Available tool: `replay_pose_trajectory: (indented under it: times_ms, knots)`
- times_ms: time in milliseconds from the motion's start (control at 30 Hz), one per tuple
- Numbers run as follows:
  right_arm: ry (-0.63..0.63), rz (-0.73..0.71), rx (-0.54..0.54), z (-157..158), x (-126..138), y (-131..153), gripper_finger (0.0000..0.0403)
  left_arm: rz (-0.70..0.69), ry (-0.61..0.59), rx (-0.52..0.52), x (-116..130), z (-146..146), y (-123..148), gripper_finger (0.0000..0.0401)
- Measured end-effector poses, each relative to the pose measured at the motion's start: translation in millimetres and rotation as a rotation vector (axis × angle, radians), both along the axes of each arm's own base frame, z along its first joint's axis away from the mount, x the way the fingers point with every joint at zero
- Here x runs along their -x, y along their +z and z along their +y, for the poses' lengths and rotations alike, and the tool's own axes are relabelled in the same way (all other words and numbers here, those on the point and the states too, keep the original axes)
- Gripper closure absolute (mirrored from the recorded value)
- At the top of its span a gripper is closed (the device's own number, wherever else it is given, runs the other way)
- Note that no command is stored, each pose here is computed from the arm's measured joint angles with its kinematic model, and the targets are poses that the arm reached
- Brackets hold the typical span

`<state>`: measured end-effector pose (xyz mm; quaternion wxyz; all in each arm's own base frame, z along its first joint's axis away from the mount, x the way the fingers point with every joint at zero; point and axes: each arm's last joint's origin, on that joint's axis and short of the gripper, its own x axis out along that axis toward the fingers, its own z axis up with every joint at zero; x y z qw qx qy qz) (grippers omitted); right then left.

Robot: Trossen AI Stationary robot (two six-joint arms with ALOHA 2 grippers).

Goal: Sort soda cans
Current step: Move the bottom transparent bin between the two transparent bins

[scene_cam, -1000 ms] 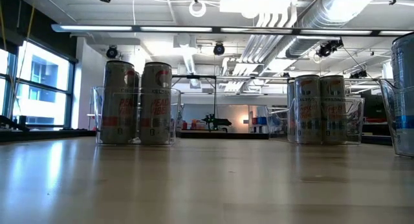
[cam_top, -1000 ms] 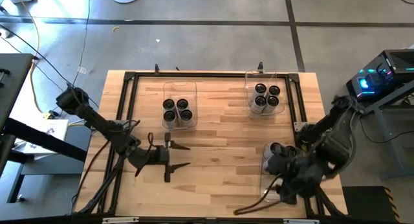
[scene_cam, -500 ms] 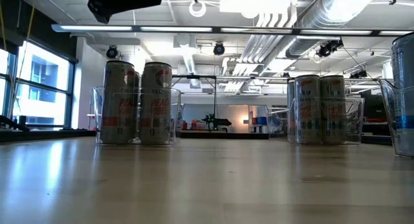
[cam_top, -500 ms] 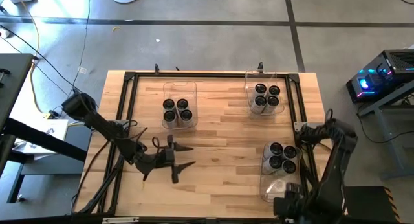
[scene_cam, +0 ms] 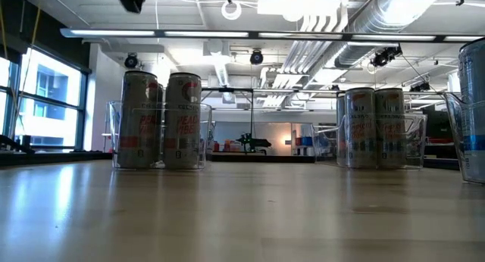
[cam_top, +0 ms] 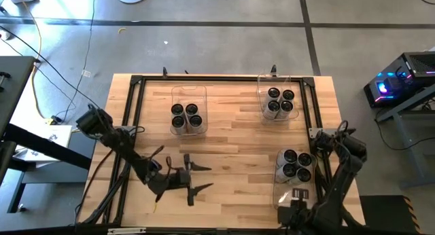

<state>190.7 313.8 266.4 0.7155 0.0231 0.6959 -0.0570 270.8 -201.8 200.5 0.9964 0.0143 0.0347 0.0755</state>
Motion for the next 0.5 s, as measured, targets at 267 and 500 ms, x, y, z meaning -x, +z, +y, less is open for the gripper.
replay_pose_trajectory:
  times_ms: [267,500]
  knots:
    - [-0.065,-0.049,-0.023,-14,-28,0,0.0273,0.007,-0.024,-0.059,-14,-20,-3,0.0160]
    - [-0.108,-0.066,-0.082,-21,-47,0,0.0274,0.016,-0.092,-0.046,-17,-26,-9,0.0160]
